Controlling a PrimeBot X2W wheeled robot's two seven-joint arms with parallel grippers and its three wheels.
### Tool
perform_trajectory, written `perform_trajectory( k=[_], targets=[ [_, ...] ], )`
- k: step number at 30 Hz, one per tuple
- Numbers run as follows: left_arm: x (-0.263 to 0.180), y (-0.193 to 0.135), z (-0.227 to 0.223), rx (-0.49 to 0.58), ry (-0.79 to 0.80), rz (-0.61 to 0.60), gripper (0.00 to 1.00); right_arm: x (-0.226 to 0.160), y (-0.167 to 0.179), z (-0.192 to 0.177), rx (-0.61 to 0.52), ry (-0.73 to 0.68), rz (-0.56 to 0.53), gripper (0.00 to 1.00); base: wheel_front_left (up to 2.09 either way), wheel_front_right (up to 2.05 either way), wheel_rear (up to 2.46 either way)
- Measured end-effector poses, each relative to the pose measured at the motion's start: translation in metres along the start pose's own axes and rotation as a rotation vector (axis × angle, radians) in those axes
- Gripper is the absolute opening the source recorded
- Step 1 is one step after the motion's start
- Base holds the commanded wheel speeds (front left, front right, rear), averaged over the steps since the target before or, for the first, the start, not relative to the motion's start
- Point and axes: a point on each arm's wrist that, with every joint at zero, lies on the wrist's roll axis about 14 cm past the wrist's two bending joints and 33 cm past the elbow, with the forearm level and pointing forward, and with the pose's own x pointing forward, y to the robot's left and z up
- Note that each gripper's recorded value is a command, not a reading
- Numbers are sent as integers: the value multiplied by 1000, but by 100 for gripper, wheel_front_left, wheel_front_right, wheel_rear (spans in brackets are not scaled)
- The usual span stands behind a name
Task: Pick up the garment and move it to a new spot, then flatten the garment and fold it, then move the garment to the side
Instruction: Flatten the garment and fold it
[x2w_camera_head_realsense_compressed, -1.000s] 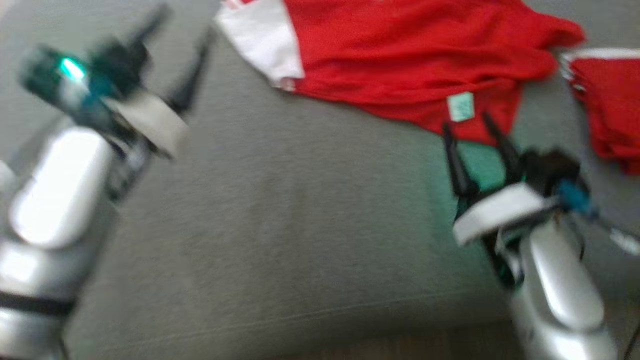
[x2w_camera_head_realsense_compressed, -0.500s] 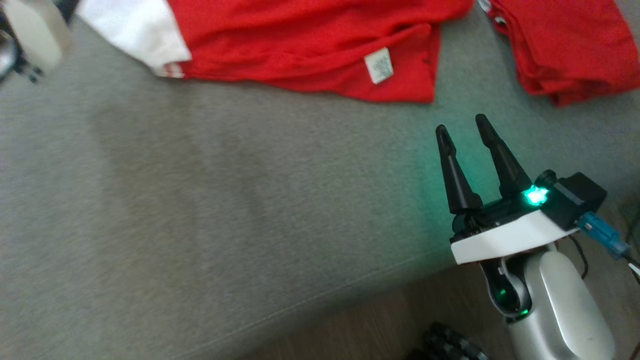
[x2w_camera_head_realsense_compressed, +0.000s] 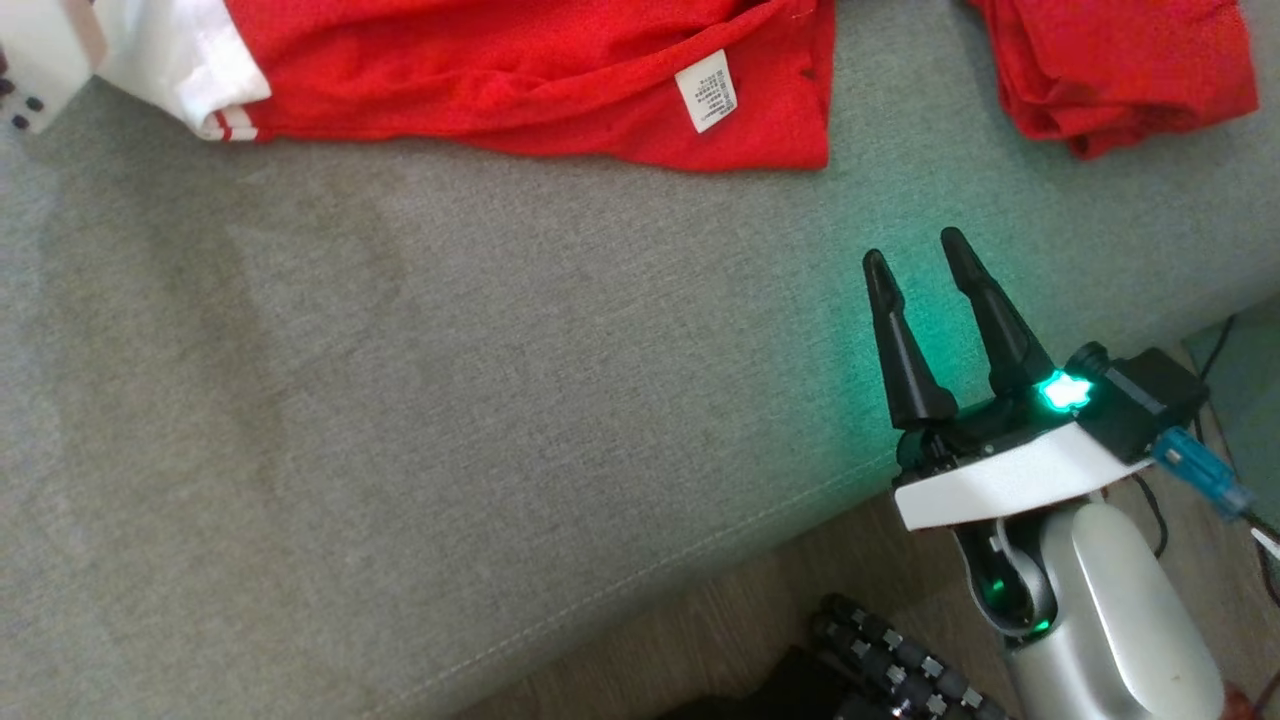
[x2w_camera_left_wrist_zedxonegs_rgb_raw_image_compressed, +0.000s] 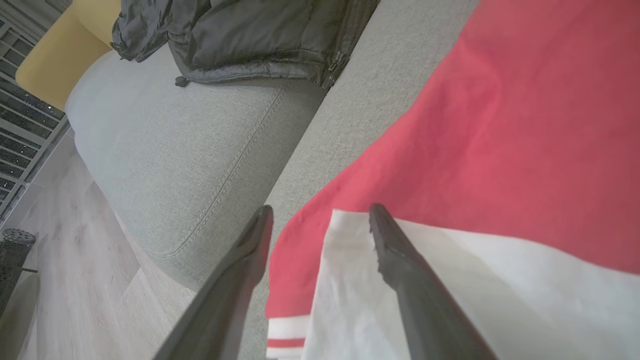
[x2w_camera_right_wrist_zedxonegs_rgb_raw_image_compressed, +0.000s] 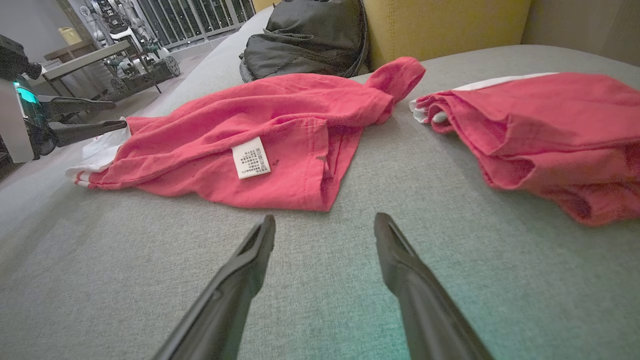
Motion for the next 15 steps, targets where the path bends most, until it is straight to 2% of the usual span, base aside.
perform_trajectory(
  k=[3, 4, 5, 7, 8, 9, 10, 15],
  targets=[
    [-1, -3, 3, 1, -22, -6, 100, 1, 1, 0, 2, -2, 4, 100, 0, 0, 0],
    [-1, -3, 3, 1, -22, -6, 97, 1, 1, 0, 2, -2, 4, 100, 0, 0, 0],
    [-2, -2, 3, -4, -24, -4, 91, 2, 2, 1, 2, -4, 6, 100, 0, 0, 0],
    [-4, -1, 1, -2, -23, -1, 71, 4, 4, 2, 4, -9, 12, 100, 0, 0, 0],
    [-4, -1, -1, 0, -17, -2, 71, 4, 4, 2, 4, -11, 13, 100, 0, 0, 0],
    [-5, -2, -2, 1, -14, -3, 56, 4, 4, 2, 5, -12, 15, 100, 0, 0, 0],
    [-5, -2, -3, 1, -13, -3, 49, 5, 5, 2, 5, -13, 15, 100, 0, 0, 0],
    [-4, -5, -5, -2, -15, -10, 49, 7, 4, 1, 1, -10, 14, 100, 0, 0, 0]
  ],
)
